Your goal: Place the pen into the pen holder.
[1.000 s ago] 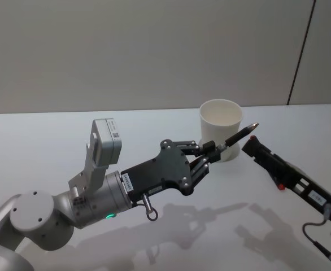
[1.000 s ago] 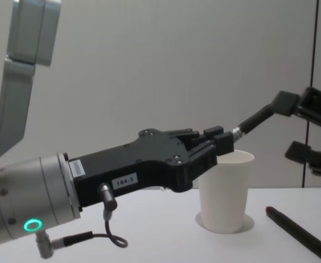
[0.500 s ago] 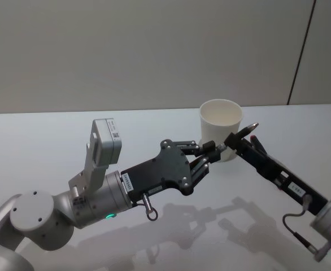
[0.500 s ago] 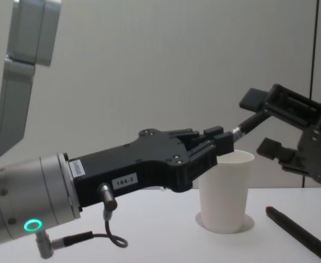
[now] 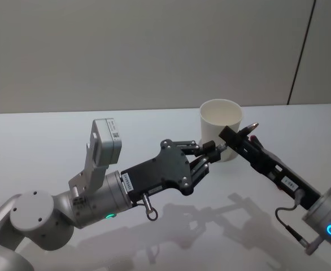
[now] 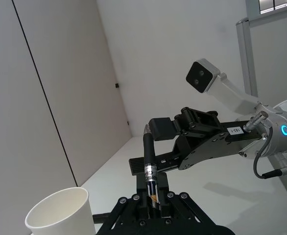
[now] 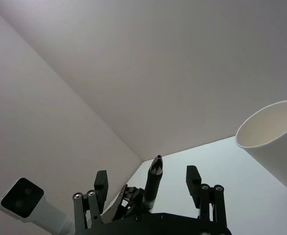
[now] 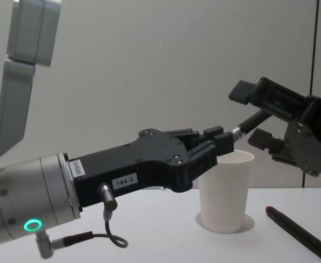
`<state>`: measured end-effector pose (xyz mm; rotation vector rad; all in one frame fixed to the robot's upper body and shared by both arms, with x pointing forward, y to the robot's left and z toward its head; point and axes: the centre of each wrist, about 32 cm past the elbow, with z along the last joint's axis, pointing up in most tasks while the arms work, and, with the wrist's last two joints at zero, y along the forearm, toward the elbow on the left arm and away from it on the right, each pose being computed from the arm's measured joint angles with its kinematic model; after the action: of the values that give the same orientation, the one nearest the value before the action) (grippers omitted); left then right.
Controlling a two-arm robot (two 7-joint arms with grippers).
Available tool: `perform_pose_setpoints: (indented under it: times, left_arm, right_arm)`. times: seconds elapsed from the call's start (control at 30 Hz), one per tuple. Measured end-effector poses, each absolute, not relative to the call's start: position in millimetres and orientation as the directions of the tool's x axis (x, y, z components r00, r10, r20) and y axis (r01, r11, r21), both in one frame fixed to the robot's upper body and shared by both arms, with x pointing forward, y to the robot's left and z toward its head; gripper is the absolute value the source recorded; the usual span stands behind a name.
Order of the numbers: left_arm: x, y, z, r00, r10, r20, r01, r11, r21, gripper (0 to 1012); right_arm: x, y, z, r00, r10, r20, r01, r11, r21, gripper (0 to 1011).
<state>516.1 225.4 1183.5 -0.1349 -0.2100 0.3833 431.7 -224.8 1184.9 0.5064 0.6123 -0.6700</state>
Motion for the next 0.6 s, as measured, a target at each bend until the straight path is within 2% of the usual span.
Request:
perform_pose_setpoints:
  times: [0.6]
  left_arm:
    - [516.1, 225.5, 1183.5, 0.906, 0.384, 0.177, -0.356, 0.919, -0.17, 130]
  right_arm:
    - [429.2, -223.8, 1183.0, 0.633, -0.422, -0.649, 0.698, 0.674, 0.243, 1001]
